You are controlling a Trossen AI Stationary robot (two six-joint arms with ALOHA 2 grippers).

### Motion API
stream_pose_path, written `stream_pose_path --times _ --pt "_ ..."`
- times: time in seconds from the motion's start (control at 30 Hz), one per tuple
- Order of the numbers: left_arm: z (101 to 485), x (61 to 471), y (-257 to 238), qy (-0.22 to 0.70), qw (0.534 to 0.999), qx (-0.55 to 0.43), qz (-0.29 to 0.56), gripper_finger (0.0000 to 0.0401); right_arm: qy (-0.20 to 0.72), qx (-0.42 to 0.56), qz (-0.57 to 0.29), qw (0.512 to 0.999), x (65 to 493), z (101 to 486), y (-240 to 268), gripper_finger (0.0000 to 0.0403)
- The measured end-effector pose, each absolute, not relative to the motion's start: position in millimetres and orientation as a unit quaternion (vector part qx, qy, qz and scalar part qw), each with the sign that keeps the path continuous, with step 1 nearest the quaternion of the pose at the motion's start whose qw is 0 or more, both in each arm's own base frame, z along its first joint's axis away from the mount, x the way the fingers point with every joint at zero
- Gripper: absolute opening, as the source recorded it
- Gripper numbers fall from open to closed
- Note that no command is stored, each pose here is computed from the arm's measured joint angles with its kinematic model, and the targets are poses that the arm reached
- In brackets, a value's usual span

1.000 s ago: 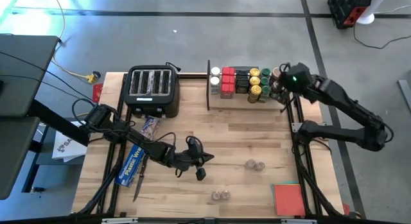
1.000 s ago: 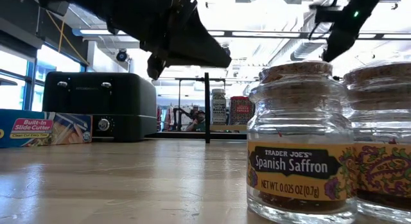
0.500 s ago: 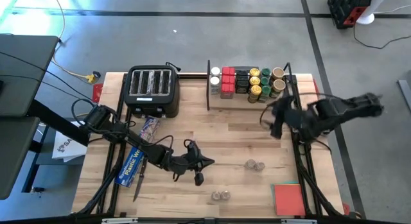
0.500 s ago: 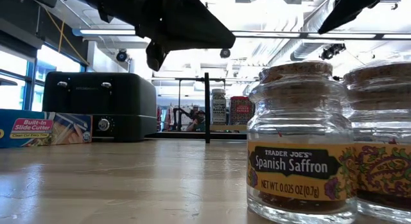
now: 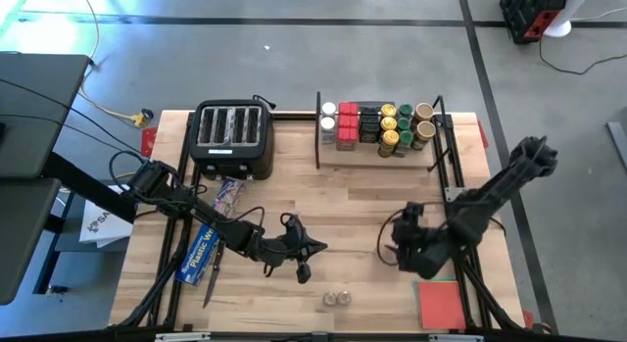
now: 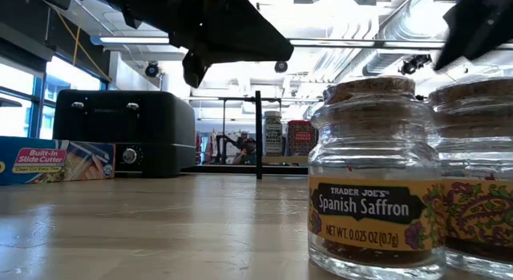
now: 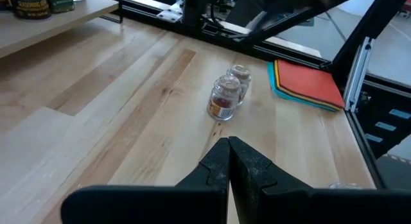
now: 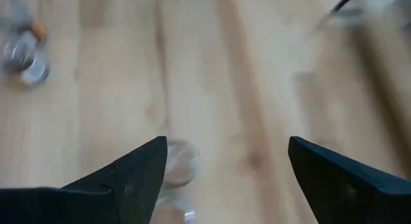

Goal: Shelf spices
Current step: Put the top left small brown seasoning bottle on the shelf

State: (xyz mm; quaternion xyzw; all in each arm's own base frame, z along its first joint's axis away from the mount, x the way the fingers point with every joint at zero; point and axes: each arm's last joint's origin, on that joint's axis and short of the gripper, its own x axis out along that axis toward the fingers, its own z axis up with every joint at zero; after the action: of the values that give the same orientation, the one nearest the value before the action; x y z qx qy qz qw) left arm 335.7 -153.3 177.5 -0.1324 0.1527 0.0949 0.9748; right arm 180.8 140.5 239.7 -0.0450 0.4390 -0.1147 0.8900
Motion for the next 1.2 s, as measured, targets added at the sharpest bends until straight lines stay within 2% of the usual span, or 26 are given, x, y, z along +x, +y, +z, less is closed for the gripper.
stream_pose_path --times 0.13,0.27,0.53,0.87,1.0,1.2 --pt "177 336 -153 0.153 0.975 -0.129 0.095 0.0000 0.458 -0.013 -0.094 0.884 182 206 148 0.0319" --pt "177 336 -153 0.153 0.975 -0.129 0.095 0.0000 0.428 0.027 -0.082 0.900 182 182 149 0.0319" --pt "177 336 -152 0.154 0.975 -0.125 0.096 0.0000 0.416 0.048 -0.068 0.906 180 166 147 0.0319" --pt "177 337 -151 0.154 0.975 -0.125 0.098 0.0000 0.438 0.018 -0.050 0.897 187 141 154 0.0317" --pt "177 337 -151 0.156 0.975 -0.124 0.098 0.0000 0.438 0.023 -0.064 0.896 188 137 154 0.0293" --pt "177 337 -151 0.156 0.975 -0.124 0.098 0.0000 0.430 0.034 -0.059 0.900 187 143 154 0.0219"
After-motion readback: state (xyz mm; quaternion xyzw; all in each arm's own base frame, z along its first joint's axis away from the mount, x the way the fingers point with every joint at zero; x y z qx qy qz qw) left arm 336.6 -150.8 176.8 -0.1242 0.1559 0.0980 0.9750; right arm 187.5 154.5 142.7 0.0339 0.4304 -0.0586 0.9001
